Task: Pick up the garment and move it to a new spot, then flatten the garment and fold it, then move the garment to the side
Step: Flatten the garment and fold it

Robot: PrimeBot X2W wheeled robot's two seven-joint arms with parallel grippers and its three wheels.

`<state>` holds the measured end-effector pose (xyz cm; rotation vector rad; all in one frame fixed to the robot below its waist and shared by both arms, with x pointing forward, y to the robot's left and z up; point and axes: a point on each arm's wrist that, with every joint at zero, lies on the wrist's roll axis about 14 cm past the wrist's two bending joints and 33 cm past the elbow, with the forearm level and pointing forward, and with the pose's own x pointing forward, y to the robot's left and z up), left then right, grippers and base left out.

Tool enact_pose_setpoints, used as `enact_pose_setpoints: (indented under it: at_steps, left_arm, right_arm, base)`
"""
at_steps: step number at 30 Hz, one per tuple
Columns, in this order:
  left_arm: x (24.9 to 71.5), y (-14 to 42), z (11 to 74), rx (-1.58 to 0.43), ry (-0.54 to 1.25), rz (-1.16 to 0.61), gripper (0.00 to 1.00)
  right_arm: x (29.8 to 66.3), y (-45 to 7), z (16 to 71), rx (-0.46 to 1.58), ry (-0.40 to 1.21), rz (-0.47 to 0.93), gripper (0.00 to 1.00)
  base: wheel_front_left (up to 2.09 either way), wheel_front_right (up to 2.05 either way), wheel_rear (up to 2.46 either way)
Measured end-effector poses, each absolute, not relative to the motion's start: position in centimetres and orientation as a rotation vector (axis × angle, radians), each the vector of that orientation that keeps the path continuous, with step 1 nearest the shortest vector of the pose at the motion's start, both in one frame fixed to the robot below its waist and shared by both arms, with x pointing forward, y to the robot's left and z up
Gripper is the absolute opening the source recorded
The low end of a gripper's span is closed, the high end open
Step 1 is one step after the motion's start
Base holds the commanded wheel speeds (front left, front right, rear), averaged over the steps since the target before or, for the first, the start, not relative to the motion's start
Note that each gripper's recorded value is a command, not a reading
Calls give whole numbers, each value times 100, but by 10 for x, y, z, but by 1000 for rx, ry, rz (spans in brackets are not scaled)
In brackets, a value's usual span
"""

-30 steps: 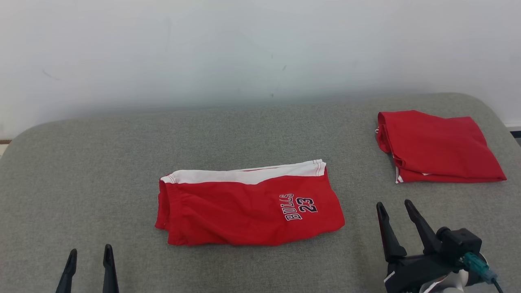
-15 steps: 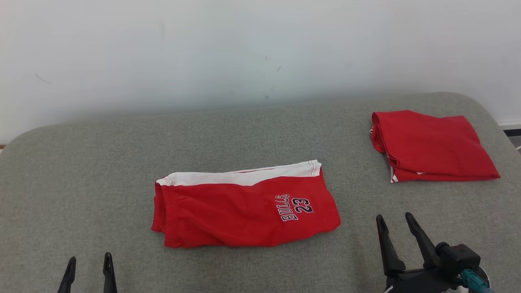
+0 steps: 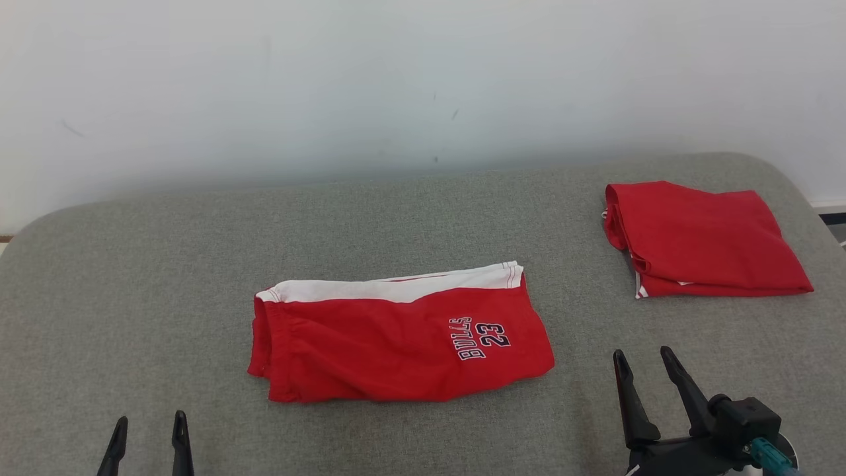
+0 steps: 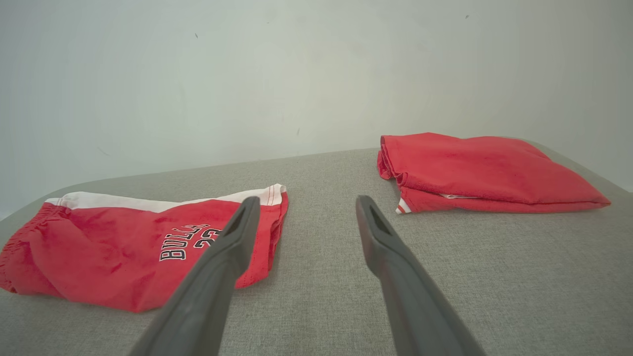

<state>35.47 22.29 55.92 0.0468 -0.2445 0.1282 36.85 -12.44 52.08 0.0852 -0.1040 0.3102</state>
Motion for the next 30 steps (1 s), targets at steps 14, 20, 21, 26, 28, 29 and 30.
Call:
enact_pose_setpoints:
  at_steps: [14, 20, 21, 26, 28, 29, 30]
  left_arm:
    - [354, 223, 557, 47, -236, 130, 100]
    - [353, 223, 556, 48, -235, 130, 100]
    - [353, 223, 556, 49, -235, 130, 100]
    - [354, 223, 556, 51, -235, 128, 100]
    - [354, 223, 556, 52, -235, 128, 100]
    - [355, 223, 556, 52, -234, 127, 100]
    - [355, 223, 556, 52, -234, 127, 100]
  right_arm:
    - [370, -122, 518, 78, -91, 319, 100]
    - [370, -121, 518, 78, -90, 322, 100]
    - [369, -120, 517, 78, -88, 323, 100]
    - [368, -120, 515, 77, -82, 323, 100]
    - [368, -120, 515, 77, -81, 322, 100]
    - [368, -121, 515, 77, -80, 322, 100]
    - [368, -121, 515, 77, -80, 322, 100]
  base:
    - [0, 0, 0]
    - [0, 0, 0]
    - [0, 0, 0]
    - [0, 0, 0]
    - [0, 0, 0]
    - [0, 0, 0]
    - [0, 0, 0]
